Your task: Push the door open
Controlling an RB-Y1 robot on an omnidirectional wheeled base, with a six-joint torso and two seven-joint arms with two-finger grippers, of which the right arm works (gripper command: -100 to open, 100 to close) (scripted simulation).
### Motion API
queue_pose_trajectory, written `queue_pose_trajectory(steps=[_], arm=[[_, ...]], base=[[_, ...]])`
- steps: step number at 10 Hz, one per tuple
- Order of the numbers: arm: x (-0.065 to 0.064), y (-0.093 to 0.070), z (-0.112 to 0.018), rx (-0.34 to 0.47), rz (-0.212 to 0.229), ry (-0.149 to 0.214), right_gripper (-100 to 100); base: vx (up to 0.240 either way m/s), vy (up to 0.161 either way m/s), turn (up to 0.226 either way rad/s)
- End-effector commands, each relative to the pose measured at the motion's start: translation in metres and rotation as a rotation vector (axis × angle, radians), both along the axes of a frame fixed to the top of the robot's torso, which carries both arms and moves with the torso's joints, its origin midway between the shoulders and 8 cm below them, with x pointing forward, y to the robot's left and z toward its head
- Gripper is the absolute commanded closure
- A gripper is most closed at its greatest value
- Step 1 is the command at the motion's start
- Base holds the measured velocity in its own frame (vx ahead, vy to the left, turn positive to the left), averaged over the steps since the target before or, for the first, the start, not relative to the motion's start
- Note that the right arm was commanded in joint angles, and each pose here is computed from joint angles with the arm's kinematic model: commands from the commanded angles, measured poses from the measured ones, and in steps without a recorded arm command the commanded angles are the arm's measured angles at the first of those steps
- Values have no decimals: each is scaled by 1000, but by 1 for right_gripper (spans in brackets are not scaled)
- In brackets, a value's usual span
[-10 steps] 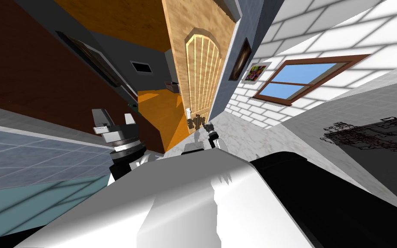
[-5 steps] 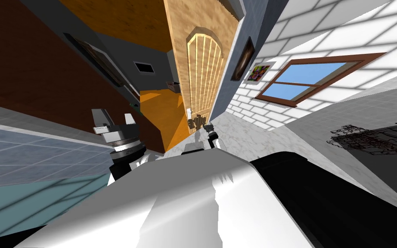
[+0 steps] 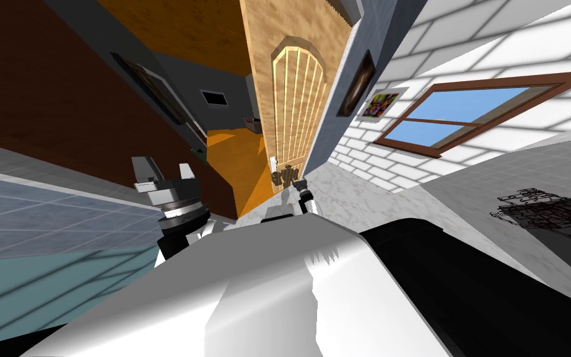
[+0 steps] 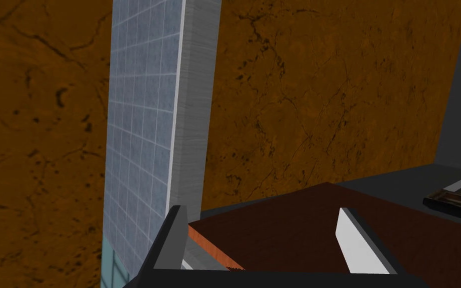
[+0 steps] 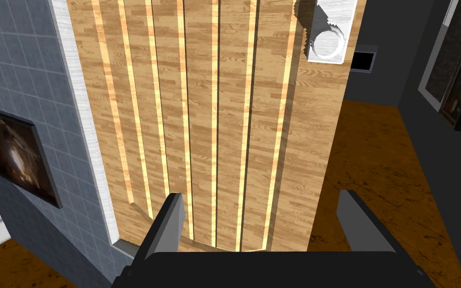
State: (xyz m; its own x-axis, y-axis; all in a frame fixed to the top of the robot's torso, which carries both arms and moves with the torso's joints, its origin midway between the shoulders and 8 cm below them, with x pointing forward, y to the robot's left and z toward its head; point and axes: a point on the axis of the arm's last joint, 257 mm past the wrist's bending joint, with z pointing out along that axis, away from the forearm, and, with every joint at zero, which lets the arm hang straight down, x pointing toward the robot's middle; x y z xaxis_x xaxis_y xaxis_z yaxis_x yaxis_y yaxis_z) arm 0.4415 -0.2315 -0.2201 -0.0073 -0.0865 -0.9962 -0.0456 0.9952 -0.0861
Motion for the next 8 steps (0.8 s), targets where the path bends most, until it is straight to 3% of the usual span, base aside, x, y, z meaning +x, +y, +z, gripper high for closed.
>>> queue_pose_trajectory(steps=[1, 8], arm=[[0, -4, -8, -42, -18, 12, -100], [1, -9, -21, -218, -42, 31, -100]], base=[[51, -34, 98], [27, -22, 55]])
